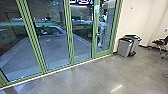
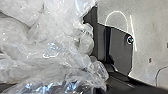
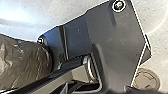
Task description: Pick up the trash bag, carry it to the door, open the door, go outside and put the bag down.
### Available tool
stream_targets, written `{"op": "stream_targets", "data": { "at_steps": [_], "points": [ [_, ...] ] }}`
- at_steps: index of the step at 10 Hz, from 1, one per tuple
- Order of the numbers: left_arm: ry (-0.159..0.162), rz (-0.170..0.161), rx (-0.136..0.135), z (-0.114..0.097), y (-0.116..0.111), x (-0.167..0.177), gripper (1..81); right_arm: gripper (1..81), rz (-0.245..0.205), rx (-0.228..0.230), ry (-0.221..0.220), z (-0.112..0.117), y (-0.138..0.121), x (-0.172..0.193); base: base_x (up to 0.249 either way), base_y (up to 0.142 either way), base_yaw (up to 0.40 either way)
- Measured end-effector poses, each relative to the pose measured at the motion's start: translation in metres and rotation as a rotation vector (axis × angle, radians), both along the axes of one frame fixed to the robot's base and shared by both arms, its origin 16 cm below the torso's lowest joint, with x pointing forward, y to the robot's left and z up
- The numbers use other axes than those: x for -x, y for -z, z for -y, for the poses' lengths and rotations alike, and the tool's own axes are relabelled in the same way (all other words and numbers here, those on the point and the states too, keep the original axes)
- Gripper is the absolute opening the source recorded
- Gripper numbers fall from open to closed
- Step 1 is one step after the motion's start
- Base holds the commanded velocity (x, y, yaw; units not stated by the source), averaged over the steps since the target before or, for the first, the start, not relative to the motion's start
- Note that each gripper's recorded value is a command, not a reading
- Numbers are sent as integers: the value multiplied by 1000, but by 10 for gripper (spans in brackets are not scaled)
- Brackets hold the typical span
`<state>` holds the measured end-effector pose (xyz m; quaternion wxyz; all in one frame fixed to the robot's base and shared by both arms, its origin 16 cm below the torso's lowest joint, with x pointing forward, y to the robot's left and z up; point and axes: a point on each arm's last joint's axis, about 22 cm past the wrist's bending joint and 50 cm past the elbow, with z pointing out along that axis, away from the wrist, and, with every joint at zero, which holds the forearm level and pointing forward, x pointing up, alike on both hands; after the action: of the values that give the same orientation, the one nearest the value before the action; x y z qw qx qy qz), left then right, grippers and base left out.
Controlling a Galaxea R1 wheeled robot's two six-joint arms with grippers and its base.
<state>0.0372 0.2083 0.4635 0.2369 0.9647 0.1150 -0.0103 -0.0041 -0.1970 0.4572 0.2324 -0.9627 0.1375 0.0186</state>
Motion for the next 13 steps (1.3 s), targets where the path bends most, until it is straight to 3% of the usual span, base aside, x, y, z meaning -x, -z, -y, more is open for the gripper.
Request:
{"op": "stream_targets", "data": {
  "at_steps": [13],
  "points": [
    [1,0,11,10,0,0,10,811,0,-4,0,-4,0,0,139,-82,0]
  ]
}}
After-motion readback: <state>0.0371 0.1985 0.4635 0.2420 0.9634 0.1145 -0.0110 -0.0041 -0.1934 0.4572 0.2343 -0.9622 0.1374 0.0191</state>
